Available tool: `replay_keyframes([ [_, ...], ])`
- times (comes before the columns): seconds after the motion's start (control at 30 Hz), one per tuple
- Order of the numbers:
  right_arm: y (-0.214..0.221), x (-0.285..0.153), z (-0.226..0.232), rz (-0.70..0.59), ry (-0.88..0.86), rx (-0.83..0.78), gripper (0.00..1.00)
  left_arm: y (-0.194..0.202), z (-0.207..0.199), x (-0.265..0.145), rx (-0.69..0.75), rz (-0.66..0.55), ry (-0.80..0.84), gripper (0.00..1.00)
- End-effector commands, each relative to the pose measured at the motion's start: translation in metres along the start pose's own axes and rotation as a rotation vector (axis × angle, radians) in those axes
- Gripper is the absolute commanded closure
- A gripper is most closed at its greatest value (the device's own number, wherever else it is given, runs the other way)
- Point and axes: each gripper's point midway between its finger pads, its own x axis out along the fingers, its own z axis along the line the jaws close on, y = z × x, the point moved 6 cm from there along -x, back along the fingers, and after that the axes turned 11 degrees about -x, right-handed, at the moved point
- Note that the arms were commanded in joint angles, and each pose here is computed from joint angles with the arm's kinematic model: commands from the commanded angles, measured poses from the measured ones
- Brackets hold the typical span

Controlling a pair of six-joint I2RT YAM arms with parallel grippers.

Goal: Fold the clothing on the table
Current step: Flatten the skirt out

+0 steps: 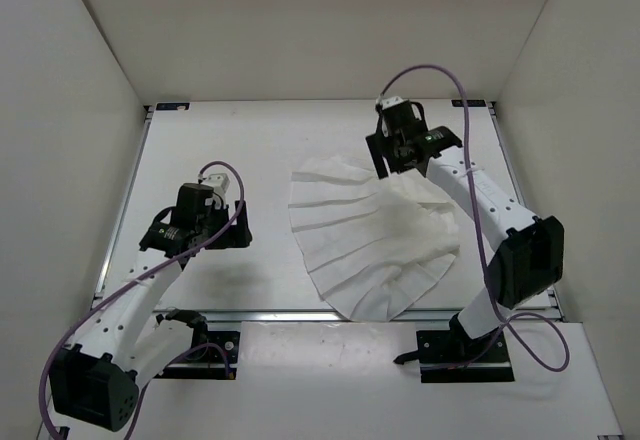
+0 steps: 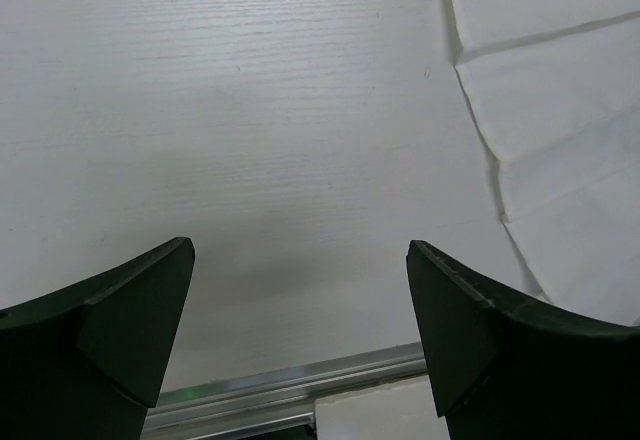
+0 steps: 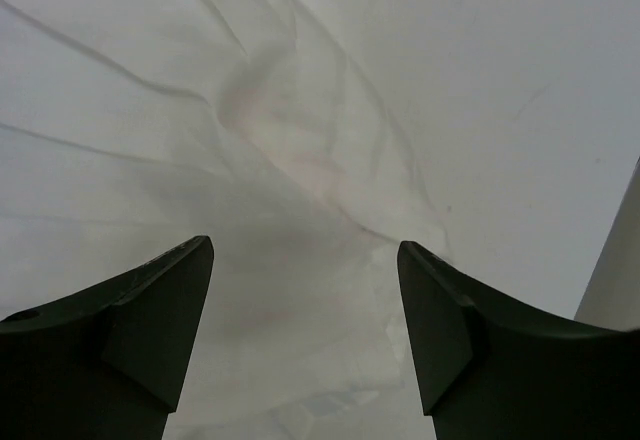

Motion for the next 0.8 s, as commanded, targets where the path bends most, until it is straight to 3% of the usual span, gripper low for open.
replay_keyframes([
  [0.0,0.057,0.042,-0.005,0.186,0.011,-0.064,0.28,-0.001,-0.002,-0.004,0.008,-0.022,0.032,0.01],
  [0.2,0.095,0.089,0.017,0.314,-0.087,-0.067,0.26,-0.004,-0.002,-0.008,0.002,-0.059,0.053,0.01],
  [0.3,0.103,0.108,0.029,0.362,-0.146,-0.048,0.39,-0.002,-0.002,-0.006,0.008,-0.040,0.053,0.01],
  [0.37,0.103,0.113,0.037,0.394,-0.176,-0.041,0.53,-0.002,-0.005,-0.006,0.020,-0.039,0.067,0.02],
  [0.4,0.101,0.110,0.042,0.411,-0.195,-0.026,0.84,-0.002,-0.003,-0.004,0.015,-0.035,0.052,0.01],
  [0.43,0.096,0.108,0.050,0.420,-0.203,-0.016,1.00,-0.001,-0.004,-0.004,0.013,-0.031,0.054,0.01],
  [0.47,0.088,0.103,0.059,0.413,-0.263,0.020,1.00,-0.003,-0.002,-0.003,0.002,-0.037,0.053,0.01],
  [0.53,0.072,0.093,0.073,0.381,-0.320,0.047,1.00,-0.004,-0.001,-0.003,-0.001,-0.037,0.054,0.02],
  [0.6,0.037,0.070,0.092,0.267,-0.456,0.100,1.00,-0.002,0.003,0.000,-0.014,-0.027,0.041,0.01],
  [0.77,-0.073,-0.005,0.099,-0.156,-0.644,0.211,1.00,-0.004,0.002,-0.001,-0.018,-0.039,0.039,0.01],
])
